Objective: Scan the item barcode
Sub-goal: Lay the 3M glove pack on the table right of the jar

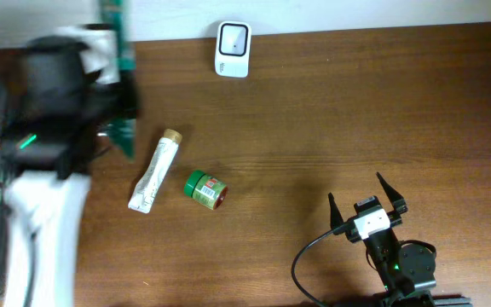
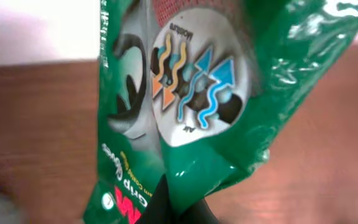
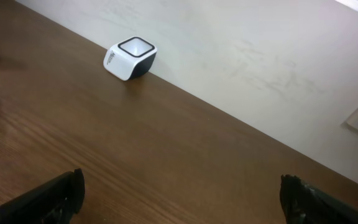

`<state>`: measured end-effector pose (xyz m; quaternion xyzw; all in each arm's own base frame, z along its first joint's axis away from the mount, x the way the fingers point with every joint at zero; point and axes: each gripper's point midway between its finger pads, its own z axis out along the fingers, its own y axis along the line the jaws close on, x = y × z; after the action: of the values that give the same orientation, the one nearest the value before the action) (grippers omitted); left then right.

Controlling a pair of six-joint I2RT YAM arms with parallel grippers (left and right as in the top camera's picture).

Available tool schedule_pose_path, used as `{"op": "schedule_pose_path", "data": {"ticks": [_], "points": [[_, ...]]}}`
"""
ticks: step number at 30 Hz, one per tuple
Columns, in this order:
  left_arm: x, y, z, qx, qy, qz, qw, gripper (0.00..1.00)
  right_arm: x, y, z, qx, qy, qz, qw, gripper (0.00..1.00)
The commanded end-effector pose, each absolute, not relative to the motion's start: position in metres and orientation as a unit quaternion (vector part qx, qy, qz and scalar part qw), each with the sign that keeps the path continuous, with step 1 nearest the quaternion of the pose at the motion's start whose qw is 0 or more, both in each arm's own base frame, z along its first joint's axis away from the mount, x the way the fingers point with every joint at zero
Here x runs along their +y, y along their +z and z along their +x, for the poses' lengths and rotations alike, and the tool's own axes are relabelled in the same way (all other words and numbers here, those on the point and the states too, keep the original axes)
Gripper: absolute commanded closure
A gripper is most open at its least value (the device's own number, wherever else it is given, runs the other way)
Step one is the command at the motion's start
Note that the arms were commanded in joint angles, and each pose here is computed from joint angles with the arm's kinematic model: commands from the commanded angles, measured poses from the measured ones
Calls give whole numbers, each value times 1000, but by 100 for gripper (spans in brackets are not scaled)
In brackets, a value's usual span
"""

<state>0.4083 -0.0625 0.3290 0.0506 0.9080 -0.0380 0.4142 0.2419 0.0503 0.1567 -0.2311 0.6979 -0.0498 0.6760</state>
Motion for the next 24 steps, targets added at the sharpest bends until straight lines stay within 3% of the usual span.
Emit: {"op": "schedule_pose_path", "data": {"ticks": [1,8,13,18,19,20,24], "points": [[-134,262,438,925,-53,112,360,100,53,154,241,697,-46,-239,675,1],[-240,151,454,926,9,212,311,100,53,154,241,697,-46,-239,675,2],[-291,88,407,917,58,312,240,100,53,154,241,697,-46,-239,675,2],[-324,68,370,905,58,364,213,100,53,154,241,697,-46,-239,675,2],[-331,68,364,901,55,373,213,83,53,154,241,697,-46,-239,675,2],[-337,69,359,898,52,380,215,58,53,154,241,697,-46,-239,675,2],[-340,92,365,896,53,375,233,33,53,154,241,697,-46,-239,675,2]]}}
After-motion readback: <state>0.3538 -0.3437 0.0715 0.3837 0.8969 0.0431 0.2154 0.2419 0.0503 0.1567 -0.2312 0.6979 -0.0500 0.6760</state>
